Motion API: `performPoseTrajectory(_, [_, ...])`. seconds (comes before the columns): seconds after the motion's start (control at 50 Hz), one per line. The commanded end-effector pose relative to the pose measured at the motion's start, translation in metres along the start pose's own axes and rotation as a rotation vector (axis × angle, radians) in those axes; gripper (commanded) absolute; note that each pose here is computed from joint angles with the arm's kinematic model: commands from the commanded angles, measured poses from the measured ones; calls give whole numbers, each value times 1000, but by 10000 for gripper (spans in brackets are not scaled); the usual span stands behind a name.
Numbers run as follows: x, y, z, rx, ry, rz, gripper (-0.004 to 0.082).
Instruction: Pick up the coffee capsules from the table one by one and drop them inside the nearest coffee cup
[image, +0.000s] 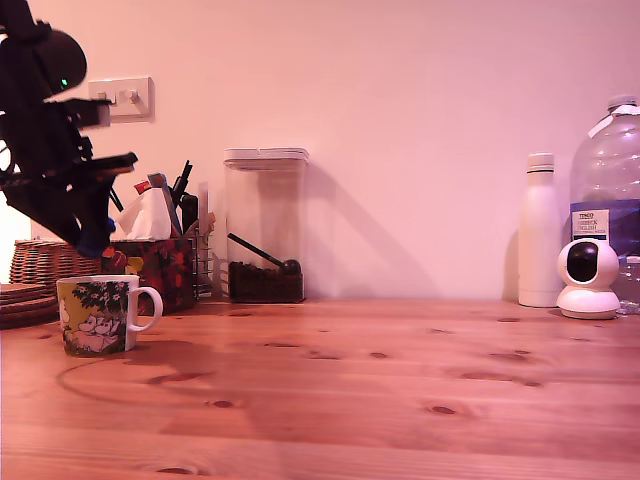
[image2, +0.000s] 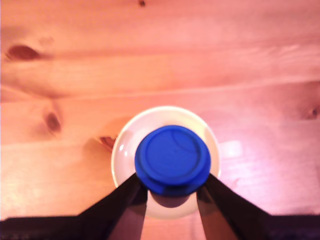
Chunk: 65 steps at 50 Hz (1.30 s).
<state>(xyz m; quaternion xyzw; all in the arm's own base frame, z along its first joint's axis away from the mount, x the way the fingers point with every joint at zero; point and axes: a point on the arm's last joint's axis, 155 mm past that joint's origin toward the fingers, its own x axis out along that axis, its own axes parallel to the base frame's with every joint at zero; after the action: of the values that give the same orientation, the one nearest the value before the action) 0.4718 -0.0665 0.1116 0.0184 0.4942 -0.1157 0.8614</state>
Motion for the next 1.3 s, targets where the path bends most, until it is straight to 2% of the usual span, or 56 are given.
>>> performPoseTrajectory(0.0, [10, -3, -7, -4, 32, -7, 201])
performPoseTrajectory(0.16, [18, -3, -19, -10, 82, -11, 201])
performPoseTrajectory(0.54, [19, -3, -17, 13, 73, -8, 219])
performPoseTrajectory(0.68, [19, -1, -15, 16, 66, 8, 344])
performPoseTrajectory(0.72, [19, -1, -13, 17, 58, 7, 417])
performPoseTrajectory(0.8, [19, 1, -8, 19, 35, 14, 619])
performPoseTrajectory(0.86, [19, 3, -3, 22, 20, 25, 701])
performPoseTrajectory(0.9, [17, 2, -1, 24, 9, 25, 725])
performPoseTrajectory(1.16, [6, 1, 12, 32, -44, 27, 720])
performPoseTrajectory(1.24, [-2, -3, 17, 45, -65, 12, 648])
performPoseTrajectory(1.28, [-6, -4, 20, 49, -76, 7, 570])
